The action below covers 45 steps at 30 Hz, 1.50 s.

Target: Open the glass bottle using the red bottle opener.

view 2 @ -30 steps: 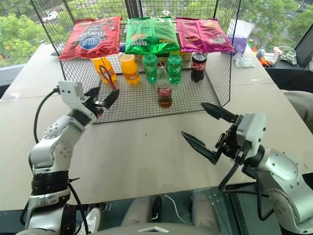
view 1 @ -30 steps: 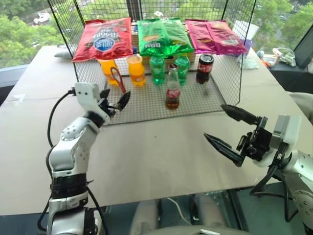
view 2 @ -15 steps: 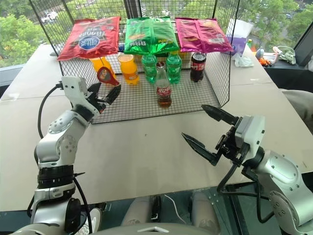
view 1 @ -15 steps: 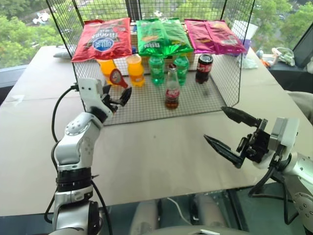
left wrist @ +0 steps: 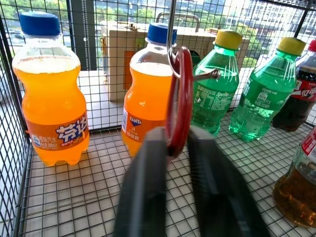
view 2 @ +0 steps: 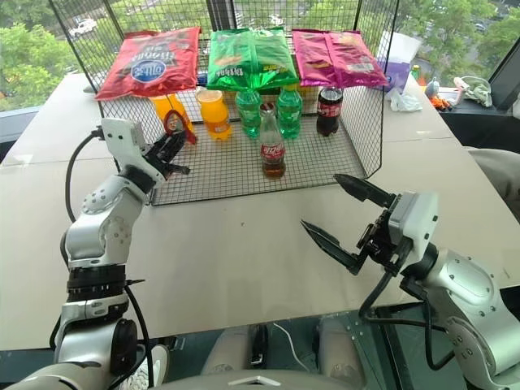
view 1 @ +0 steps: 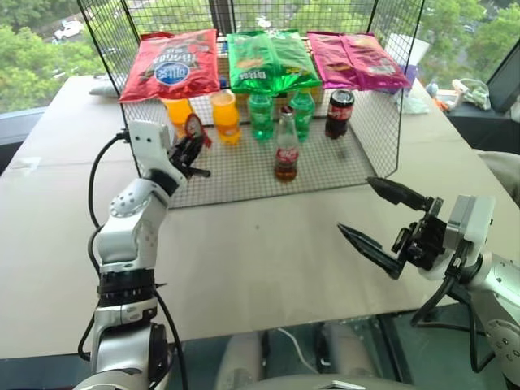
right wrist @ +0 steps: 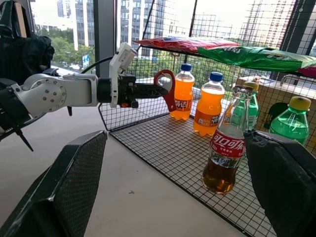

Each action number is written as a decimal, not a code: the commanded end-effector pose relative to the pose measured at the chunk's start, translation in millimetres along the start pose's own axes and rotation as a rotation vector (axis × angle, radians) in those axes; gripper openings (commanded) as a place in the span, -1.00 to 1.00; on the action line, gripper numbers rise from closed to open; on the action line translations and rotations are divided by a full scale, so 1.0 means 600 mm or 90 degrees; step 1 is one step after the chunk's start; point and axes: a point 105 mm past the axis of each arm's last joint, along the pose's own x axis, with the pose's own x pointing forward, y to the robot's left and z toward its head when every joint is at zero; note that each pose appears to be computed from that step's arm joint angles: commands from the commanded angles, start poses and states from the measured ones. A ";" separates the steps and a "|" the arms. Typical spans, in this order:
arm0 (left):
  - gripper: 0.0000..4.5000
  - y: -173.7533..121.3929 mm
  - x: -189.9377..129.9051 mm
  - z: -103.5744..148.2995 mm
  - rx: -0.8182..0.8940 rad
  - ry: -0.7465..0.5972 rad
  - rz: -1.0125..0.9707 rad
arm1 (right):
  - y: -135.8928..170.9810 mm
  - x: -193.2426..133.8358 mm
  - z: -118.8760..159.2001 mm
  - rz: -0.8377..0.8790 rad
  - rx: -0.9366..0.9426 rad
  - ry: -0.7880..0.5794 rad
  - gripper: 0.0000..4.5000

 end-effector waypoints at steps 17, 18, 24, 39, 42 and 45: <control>-0.97 -0.016 -0.029 0.045 -0.012 -0.062 -0.095 | 0.006 0.004 0.009 0.009 -0.014 -0.002 1.00; -0.97 -0.019 -0.034 0.045 -0.015 -0.060 -0.113 | 0.006 0.004 0.007 0.010 -0.008 0.001 1.00; -0.97 -0.021 -0.060 0.050 -0.028 -0.041 -0.179 | 0.005 0.007 0.003 0.011 0.008 0.010 1.00; -0.97 -0.164 -0.149 0.051 -0.334 0.143 -0.607 | 0.016 0.048 -0.037 0.036 0.216 0.083 1.00; -0.97 -0.180 -0.156 0.057 -0.352 0.161 -0.656 | 0.009 0.061 -0.043 0.036 0.288 0.095 1.00; -0.97 -0.194 -0.154 0.062 -0.364 0.169 -0.690 | 0.010 0.076 -0.040 0.055 0.347 0.096 1.00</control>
